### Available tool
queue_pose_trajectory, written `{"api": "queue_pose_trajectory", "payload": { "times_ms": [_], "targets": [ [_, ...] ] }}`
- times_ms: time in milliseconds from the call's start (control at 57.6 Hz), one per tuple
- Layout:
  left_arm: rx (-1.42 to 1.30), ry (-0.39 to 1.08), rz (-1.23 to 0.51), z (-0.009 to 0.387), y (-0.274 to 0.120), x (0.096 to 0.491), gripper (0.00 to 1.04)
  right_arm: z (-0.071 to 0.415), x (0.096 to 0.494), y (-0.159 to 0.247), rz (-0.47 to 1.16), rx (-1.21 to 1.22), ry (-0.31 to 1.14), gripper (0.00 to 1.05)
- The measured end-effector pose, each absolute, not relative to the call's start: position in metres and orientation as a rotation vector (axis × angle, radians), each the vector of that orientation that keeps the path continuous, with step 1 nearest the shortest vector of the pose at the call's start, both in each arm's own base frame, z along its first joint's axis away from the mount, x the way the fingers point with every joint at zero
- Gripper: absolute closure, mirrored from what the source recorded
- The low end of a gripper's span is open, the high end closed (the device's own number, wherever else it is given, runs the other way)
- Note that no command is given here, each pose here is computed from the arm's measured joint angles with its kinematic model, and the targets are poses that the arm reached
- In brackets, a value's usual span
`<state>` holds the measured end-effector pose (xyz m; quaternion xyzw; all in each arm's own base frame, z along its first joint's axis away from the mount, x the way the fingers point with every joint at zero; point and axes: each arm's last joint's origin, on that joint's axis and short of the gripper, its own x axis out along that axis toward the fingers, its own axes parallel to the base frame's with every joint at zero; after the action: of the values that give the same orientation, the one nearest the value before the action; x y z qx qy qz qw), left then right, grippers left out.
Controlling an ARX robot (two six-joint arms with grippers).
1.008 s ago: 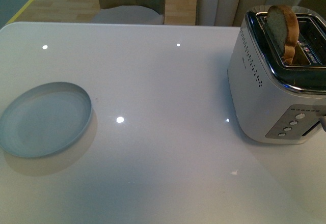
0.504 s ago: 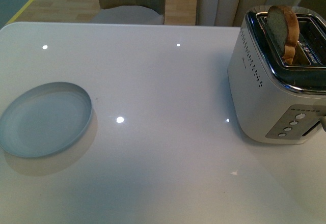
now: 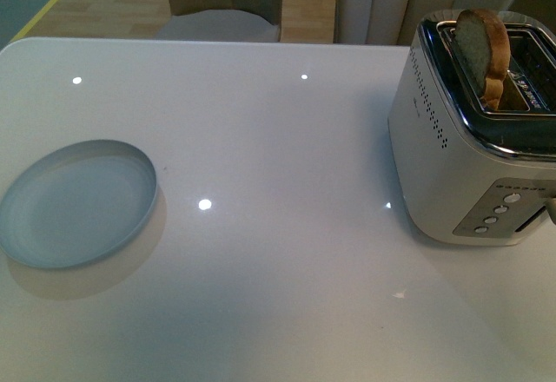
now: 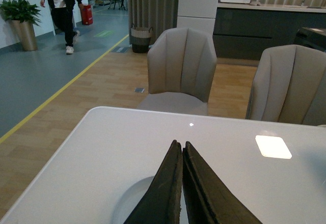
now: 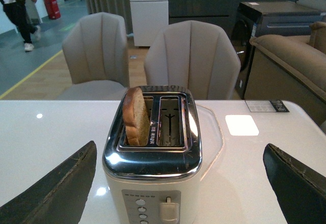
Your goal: Left arm holds plate, right arm toasts bread
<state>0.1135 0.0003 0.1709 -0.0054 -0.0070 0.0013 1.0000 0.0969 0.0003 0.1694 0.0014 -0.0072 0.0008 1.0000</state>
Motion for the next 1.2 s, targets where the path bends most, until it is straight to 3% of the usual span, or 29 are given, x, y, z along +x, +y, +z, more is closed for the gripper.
{"api": "queue_pose_trajectory", "payload": {
  "times_ms": [695, 938, 1199],
  "targets": [
    [-0.011, -0.008, 0.003, 0.168, 0.000, 0.097, 1.02, 0.169, 0.097, 0.000, 0.002, 0.003, -0.014, 0.09],
    [-0.011, -0.008, 0.003, 0.168, 0.000, 0.097, 0.61, 0.169, 0.097, 0.000, 0.002, 0.003, -0.014, 0.09],
    [-0.009, -0.008, 0.003, 0.168, 0.000, 0.097, 0.06, 0.169, 0.097, 0.000, 0.002, 0.003, -0.014, 0.09]
  ]
}}
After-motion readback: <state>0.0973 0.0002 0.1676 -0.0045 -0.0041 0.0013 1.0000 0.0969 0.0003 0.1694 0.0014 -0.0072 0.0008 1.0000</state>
